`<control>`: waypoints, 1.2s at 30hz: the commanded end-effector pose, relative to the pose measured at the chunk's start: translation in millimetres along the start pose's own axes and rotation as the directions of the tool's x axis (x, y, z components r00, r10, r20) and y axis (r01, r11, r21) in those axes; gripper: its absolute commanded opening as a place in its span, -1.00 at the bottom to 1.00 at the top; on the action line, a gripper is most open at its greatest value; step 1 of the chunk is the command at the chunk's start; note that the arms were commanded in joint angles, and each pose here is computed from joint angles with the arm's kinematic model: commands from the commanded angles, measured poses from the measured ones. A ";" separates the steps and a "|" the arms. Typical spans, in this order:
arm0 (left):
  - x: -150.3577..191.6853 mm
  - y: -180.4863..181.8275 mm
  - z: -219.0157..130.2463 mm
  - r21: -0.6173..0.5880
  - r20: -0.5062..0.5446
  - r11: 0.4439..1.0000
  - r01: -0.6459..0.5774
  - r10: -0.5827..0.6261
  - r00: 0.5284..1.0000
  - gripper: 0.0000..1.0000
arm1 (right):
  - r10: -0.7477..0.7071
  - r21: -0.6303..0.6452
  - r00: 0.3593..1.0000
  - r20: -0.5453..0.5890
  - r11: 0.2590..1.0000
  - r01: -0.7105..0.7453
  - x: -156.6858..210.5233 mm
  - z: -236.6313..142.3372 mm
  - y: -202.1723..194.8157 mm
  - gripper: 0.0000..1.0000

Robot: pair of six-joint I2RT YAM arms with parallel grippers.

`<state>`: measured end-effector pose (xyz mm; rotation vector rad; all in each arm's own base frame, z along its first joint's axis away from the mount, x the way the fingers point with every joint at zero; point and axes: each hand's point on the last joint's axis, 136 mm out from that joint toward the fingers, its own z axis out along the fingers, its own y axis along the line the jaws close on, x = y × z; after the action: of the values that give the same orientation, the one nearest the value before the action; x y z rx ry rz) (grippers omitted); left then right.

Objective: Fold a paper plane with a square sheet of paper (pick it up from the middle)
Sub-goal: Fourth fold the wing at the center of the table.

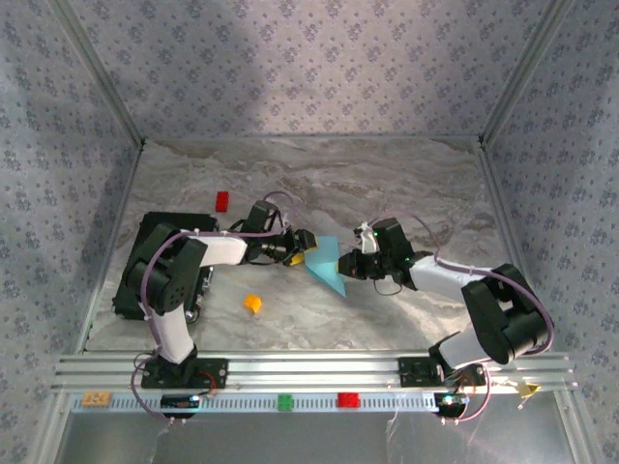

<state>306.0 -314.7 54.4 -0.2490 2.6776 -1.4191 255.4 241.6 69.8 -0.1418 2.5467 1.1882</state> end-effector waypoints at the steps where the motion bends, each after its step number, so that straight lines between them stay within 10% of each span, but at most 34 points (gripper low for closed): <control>1: -5.8 -16.1 4.3 0.066 -0.009 0.998 -0.015 0.015 1.000 -0.05 | 0.013 0.003 1.000 0.005 1.000 -0.013 2.5 -3.5 -3.0 -0.83; 14: -12.1 -18.3 -3.0 0.094 0.073 0.996 -0.008 0.001 0.997 -0.97 | -0.062 0.265 0.996 0.066 0.963 0.042 3.1 -29.3 -23.9 -0.14; 21: -11.4 -14.0 -11.5 0.038 0.134 0.999 -0.007 0.002 0.991 -0.97 | -0.280 0.373 0.949 0.146 0.904 0.209 -6.1 -35.8 -12.5 0.16; 36: -1.9 -33.5 0.7 0.068 0.081 0.997 -0.043 0.037 0.996 -0.63 | -0.855 0.515 0.518 0.022 0.454 0.727 26.6 -2.4 25.4 -0.09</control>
<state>308.2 -324.0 70.1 -0.2877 2.5745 -1.4111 219.7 256.4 78.3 -0.8216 2.0671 0.3137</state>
